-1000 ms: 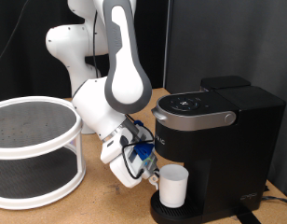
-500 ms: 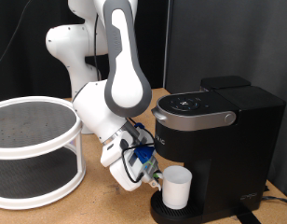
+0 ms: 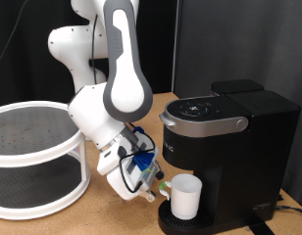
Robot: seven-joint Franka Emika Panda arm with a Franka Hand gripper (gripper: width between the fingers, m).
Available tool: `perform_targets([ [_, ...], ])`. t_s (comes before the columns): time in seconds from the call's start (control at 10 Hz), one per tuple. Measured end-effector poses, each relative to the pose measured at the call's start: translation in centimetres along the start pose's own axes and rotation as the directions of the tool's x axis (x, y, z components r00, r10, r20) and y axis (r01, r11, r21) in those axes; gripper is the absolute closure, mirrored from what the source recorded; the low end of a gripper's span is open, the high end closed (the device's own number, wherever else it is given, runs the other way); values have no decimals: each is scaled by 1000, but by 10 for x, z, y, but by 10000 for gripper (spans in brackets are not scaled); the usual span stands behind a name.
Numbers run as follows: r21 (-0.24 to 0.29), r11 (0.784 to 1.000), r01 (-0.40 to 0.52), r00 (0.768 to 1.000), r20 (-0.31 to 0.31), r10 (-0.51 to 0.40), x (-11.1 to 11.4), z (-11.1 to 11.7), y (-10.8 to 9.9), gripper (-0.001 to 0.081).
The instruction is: Make a cup of coffee with the keurig machine
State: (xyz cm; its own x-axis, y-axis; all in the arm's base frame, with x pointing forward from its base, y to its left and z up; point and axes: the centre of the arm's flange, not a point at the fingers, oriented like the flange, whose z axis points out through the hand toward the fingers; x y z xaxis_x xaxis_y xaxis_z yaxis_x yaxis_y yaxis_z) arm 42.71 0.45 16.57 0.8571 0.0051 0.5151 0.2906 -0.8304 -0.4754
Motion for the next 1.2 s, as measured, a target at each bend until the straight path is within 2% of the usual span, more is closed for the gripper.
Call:
perform_targets([
  [0.1,23,1000,-19,999,27,18,-2,-9,3,83],
  [0.2,46,998,-40,998,45,38,-4,-20,6,83],
  [0.3,65,996,-58,997,58,54,-5,-31,9,14],
  [0.6,114,991,-66,996,62,59,-8,-65,14,4],
  [0.7,112,991,-68,996,62,61,-8,-65,14,4],
  [0.8,142,988,-67,997,54,60,-5,-64,11,4],
  [1.0,258,965,-43,999,-4,46,11,-73,-6,4],
  [1.1,288,957,-28,999,-33,39,19,-80,-12,4],
  [1.2,293,956,-3,998,-56,21,27,-88,-19,4],
])
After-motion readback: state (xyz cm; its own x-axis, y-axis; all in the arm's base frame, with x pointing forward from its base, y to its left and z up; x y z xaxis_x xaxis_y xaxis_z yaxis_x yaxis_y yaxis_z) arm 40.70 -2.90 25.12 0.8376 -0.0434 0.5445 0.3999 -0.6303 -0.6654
